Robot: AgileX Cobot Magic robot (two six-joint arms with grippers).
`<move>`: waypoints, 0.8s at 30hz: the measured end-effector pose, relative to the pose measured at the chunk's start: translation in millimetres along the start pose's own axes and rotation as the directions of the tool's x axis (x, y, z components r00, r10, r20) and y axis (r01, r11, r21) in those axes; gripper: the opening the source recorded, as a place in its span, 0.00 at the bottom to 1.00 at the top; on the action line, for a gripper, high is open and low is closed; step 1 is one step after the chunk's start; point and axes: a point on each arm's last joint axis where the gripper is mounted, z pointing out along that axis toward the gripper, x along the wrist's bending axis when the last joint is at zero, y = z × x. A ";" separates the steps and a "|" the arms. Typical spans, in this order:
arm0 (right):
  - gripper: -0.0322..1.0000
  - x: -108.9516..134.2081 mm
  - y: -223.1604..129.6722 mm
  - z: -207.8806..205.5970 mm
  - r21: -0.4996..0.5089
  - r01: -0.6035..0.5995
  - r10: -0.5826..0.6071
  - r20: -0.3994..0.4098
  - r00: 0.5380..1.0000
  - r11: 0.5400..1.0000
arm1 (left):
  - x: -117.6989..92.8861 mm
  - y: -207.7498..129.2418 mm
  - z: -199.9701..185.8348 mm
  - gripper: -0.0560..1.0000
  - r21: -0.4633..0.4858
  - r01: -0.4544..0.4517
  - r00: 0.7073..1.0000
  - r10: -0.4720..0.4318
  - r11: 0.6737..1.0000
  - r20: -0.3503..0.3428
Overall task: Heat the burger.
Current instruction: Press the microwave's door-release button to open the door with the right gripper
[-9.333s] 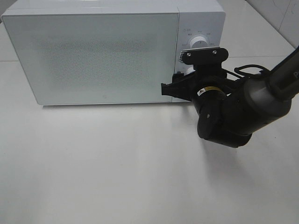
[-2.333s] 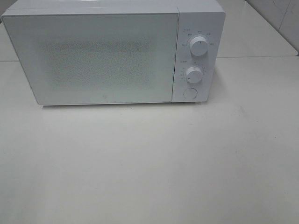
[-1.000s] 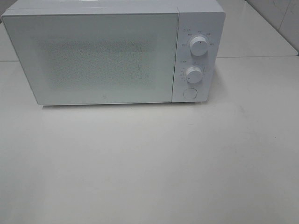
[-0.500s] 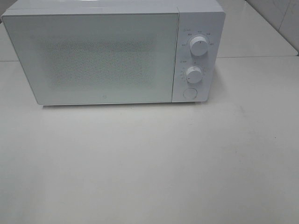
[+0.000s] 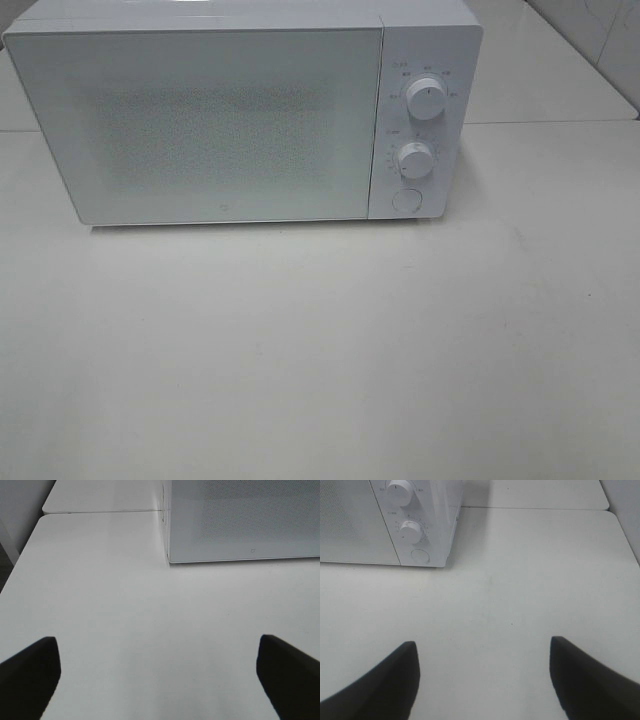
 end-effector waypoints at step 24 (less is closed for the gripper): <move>0.72 1.6 40.2 102.1 -0.024 0.007 -0.008 -0.011 1.000 1.000 | 0.0 0.0 0.0 0.99 0.000 0.000 1.000 0.000 1.000 0.000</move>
